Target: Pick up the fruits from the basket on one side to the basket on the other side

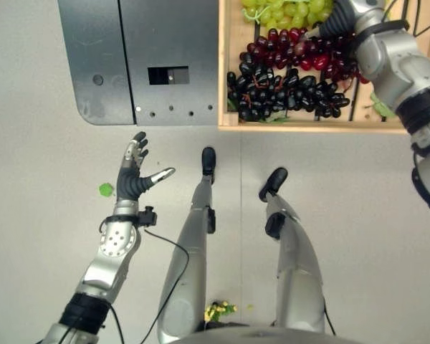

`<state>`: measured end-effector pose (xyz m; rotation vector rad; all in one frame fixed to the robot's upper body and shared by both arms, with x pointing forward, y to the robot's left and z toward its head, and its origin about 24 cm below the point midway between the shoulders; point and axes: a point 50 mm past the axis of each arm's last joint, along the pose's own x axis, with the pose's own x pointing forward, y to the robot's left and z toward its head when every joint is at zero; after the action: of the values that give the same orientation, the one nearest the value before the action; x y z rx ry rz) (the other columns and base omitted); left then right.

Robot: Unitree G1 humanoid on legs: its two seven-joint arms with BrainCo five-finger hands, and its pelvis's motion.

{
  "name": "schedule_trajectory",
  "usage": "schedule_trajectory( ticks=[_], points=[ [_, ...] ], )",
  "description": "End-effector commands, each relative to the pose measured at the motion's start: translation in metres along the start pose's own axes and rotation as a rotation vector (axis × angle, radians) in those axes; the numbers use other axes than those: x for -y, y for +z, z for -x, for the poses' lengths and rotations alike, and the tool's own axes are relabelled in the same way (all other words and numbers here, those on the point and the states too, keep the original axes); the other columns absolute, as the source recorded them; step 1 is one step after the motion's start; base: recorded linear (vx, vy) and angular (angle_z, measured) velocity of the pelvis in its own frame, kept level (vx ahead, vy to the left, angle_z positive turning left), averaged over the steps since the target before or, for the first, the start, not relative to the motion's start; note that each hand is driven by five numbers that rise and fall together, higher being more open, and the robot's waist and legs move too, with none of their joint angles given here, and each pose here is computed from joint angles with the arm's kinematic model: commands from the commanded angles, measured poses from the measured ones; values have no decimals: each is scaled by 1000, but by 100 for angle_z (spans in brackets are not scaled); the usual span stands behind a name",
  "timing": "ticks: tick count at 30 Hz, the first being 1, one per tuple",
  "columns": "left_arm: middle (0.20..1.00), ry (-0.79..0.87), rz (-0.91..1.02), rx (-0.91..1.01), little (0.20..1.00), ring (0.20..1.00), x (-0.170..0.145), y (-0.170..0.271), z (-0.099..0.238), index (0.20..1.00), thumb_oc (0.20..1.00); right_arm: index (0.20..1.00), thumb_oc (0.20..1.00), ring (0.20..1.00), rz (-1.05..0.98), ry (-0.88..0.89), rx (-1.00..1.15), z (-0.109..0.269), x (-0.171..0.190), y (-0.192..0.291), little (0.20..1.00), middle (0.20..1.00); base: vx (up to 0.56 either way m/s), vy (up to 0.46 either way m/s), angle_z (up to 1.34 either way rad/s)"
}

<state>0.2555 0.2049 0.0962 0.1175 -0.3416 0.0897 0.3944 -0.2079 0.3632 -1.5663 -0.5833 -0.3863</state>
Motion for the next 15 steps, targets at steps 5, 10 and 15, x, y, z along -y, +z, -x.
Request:
schedule_trajectory(
  ticks=[5,10,15],
  points=[
    [1000,-30,50,119,1000,1000,5,23,-4,1000,1000,1000,1000,1000,-260,-38,-148,-5,9,-15,1000,1000,0,0,0],
    [1000,-46,67,98,1000,1000,3,21,-5,1000,1000,1000,1000,1000,-897,-31,-201,0,-2,-16,1000,1000,5,-2,3],
    [1000,-69,61,67,1000,1000,-2,17,-2,1000,1000,1000,1000,1000,-1156,26,-201,9,-9,-27,1000,1000,0,0,0]
  ],
)
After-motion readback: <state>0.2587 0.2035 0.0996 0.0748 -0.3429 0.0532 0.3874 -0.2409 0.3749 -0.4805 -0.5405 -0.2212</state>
